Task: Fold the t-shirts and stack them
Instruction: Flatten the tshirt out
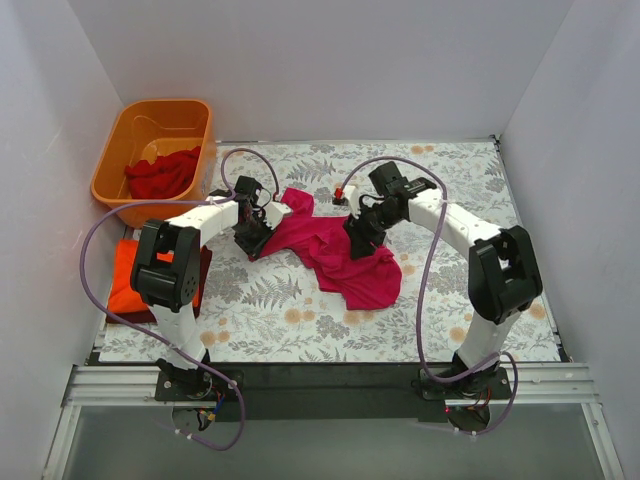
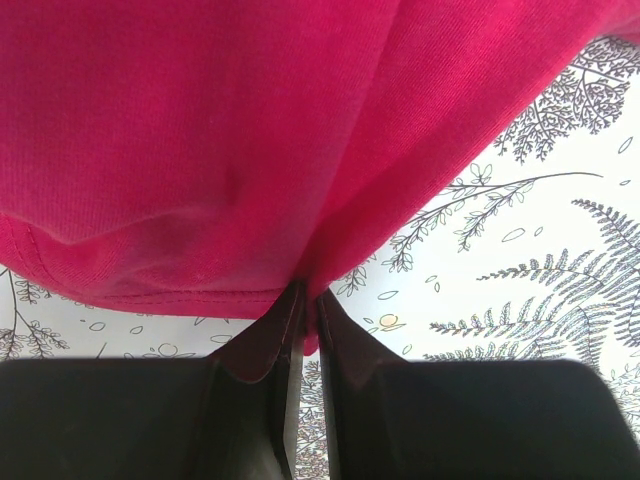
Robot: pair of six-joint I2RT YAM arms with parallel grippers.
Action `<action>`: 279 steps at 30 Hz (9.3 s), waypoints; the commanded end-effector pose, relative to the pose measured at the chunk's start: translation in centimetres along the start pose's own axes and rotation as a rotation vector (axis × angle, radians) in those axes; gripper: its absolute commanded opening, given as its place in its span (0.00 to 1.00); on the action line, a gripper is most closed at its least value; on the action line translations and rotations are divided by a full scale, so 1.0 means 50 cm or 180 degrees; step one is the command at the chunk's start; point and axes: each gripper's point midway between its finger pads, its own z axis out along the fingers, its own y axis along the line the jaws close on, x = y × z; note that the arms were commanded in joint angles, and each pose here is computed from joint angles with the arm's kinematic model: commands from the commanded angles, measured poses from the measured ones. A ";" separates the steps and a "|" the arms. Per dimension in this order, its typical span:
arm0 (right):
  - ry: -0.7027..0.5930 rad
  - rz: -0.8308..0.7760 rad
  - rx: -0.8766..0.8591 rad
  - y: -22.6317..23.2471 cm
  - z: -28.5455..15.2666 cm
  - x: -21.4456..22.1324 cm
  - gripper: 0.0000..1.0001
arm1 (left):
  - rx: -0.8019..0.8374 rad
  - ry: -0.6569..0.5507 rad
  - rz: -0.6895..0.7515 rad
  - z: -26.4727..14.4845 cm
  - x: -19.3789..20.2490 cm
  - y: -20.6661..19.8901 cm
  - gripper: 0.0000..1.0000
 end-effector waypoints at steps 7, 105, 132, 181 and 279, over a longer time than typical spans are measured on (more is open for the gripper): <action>-0.0161 0.0436 -0.0256 -0.015 0.054 -0.046 0.57 | 0.0164 0.0269 -0.0076 0.007 0.062 -0.032 0.08; -0.2459 -0.1846 0.5886 -0.260 -1.190 -0.417 0.01 | -0.1732 -0.4619 -0.0391 -0.889 -0.505 0.338 0.00; -0.1488 -0.1559 0.4908 -0.471 -0.782 -0.149 0.01 | -0.1292 -0.3458 -0.0614 -0.387 -0.374 0.381 0.00; -0.3240 -0.2170 0.6270 -0.254 -1.242 -0.447 0.01 | -0.2497 -0.5734 -0.0366 -0.977 -0.512 0.415 0.00; 0.1741 0.0984 0.1578 -0.282 -0.214 0.508 0.23 | 0.0009 -0.0106 -0.1496 -0.001 0.068 0.100 0.21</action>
